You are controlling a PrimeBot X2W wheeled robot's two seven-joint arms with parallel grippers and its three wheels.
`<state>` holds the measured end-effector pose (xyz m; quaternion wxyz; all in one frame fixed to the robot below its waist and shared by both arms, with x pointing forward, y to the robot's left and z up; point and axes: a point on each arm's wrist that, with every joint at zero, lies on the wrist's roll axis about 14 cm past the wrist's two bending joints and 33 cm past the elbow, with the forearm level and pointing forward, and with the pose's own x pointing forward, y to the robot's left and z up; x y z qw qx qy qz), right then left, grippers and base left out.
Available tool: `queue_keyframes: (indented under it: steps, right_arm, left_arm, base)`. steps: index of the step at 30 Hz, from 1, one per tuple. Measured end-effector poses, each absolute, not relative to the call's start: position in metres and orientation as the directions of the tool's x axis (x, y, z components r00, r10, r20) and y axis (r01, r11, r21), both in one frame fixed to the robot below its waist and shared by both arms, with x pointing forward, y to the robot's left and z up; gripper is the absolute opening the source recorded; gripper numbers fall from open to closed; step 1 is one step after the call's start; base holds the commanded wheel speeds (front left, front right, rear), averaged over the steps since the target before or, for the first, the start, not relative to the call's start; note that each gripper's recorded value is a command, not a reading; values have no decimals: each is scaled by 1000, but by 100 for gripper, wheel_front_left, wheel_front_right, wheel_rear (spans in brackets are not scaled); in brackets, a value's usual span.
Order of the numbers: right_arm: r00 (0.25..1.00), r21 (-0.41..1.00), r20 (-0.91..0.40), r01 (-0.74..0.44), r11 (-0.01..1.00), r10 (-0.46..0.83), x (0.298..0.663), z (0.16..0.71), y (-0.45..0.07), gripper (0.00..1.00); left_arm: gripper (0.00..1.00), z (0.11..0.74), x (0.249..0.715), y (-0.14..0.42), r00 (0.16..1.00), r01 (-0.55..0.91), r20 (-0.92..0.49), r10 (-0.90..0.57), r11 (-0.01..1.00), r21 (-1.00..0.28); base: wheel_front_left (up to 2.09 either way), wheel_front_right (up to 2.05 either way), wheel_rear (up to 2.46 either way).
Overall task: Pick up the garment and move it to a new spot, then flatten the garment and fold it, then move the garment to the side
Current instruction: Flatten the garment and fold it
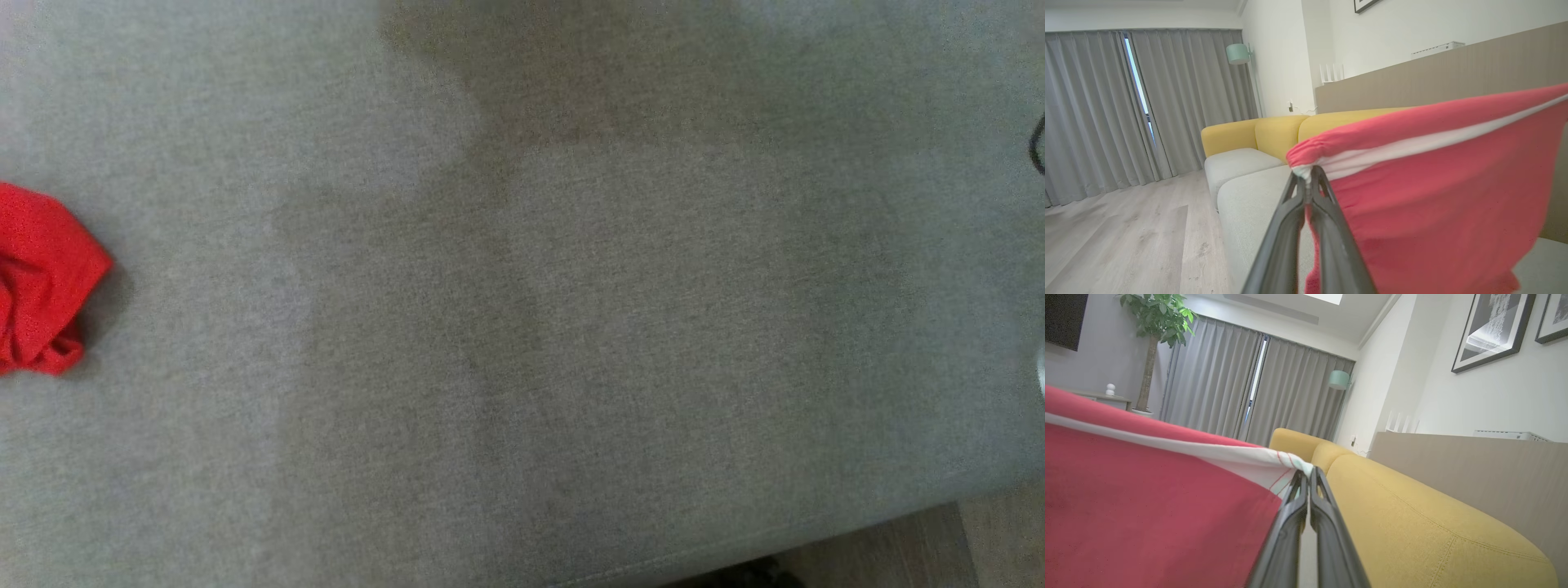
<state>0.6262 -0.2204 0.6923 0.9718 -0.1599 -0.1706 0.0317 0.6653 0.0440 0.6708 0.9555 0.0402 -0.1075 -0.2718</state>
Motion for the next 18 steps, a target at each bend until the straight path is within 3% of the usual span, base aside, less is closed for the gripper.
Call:
queue_keyframes:
  steps: [2,8,13,18]
  right_arm:
    - [946,-317,309,2,948,102,635,677,-224,0]
    - [996,-296,34,-73,952,88,634,565,-223,0]
    - [969,-282,-224,-169,945,106,593,475,-219,0]
    - [911,-254,-390,-245,936,132,553,432,-212,0]
  left_arm:
    - [0,664,673,40,827,511,204,-523,852,115]
    - [0,590,662,29,831,545,87,-549,836,64]
    - [0,505,613,21,793,606,-98,-602,796,13]
    - [0,459,560,24,729,662,-228,-645,749,-2]
  base:
    - [0,0,0]
    - [0,0,0]
    - [0,0,0]
    - [0,0,0]
